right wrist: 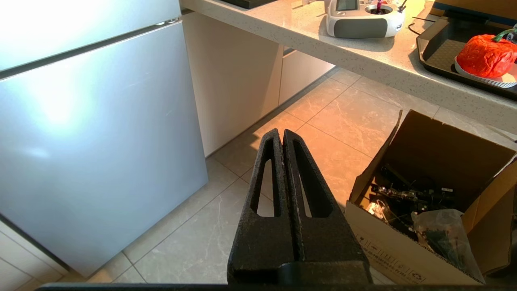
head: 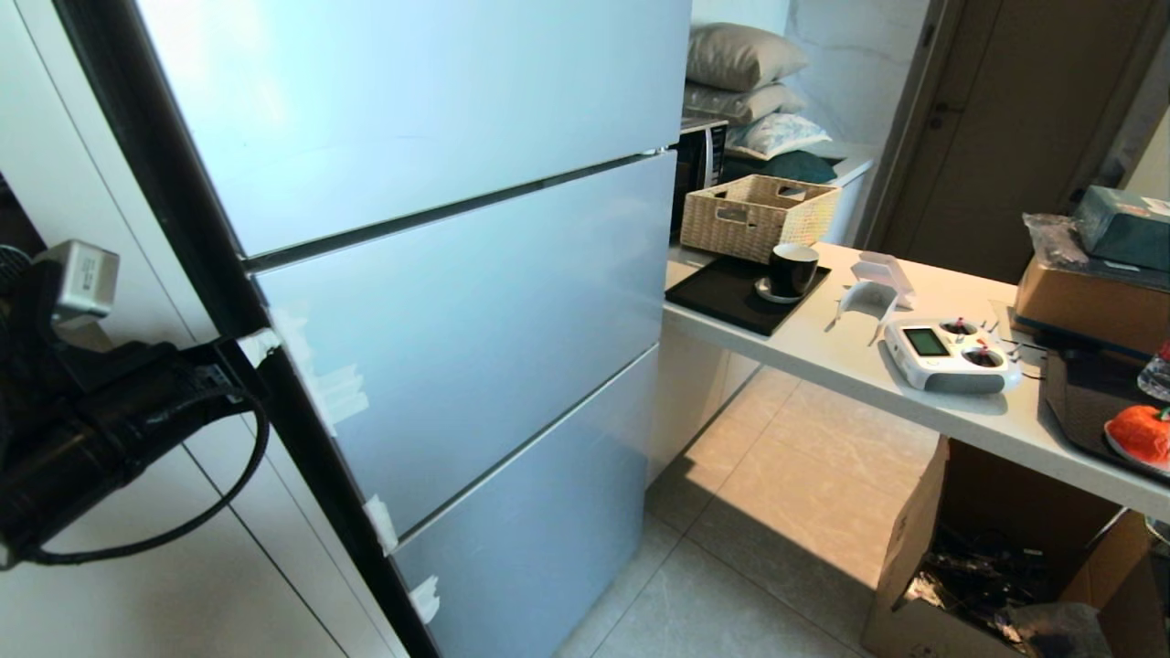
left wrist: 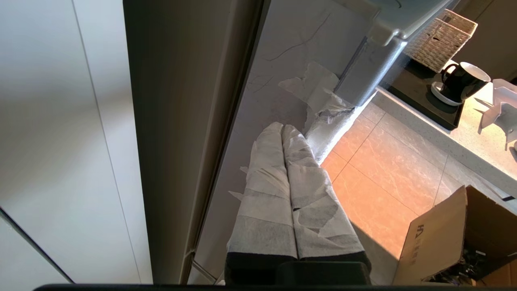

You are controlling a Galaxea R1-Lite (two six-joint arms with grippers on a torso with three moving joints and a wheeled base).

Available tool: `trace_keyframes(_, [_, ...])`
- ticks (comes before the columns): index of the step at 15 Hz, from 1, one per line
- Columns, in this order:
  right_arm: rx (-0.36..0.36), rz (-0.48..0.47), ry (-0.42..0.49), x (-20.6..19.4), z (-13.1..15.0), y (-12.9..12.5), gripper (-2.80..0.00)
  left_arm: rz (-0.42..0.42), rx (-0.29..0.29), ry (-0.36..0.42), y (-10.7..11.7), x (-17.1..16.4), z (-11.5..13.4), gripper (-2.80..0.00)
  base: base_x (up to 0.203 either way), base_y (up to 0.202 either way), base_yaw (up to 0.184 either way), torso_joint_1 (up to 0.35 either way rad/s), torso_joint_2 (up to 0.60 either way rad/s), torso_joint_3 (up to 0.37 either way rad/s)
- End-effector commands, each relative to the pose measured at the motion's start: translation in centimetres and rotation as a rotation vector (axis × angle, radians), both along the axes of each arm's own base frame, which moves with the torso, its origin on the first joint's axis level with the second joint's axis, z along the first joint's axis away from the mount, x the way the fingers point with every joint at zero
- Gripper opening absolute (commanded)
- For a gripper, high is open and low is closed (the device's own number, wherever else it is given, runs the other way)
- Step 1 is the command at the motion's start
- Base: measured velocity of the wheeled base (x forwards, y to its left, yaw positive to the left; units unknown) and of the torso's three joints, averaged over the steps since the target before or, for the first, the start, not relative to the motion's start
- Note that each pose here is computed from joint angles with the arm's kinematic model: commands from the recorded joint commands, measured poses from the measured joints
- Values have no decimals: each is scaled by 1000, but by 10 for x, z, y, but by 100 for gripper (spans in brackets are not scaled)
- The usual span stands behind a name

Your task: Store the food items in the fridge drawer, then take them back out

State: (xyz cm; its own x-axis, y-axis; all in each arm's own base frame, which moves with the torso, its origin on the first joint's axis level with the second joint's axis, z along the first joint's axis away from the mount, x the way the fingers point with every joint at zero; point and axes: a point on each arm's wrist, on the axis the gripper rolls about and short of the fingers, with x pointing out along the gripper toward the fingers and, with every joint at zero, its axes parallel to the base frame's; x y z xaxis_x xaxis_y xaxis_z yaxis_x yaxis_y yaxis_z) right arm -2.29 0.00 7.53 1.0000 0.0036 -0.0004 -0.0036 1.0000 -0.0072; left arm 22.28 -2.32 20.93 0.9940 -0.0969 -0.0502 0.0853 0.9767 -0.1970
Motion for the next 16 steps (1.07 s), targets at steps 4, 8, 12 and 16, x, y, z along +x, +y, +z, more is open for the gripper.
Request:
trace_keyframes(4, [0, -1, 1, 0, 0, 0, -280, 32, 5, 11, 1, 5, -3, -280, 0, 0, 0, 0, 0, 0])
trace_keyframes(8, [0, 1, 1, 0, 0, 0, -280, 56, 8, 19, 1, 9, -5, -280, 0, 0, 0, 0, 0, 0])
trace_keyframes(12, [0, 1, 1, 0, 0, 0, -280, 53, 7, 24, 0, 14, -5, -280, 0, 0, 0, 0, 0, 0])
trace_keyframes(16, [0, 1, 1, 0, 0, 0, -280, 9, 3, 34, -2, 12, -8, -280, 0, 0, 0, 0, 0, 0])
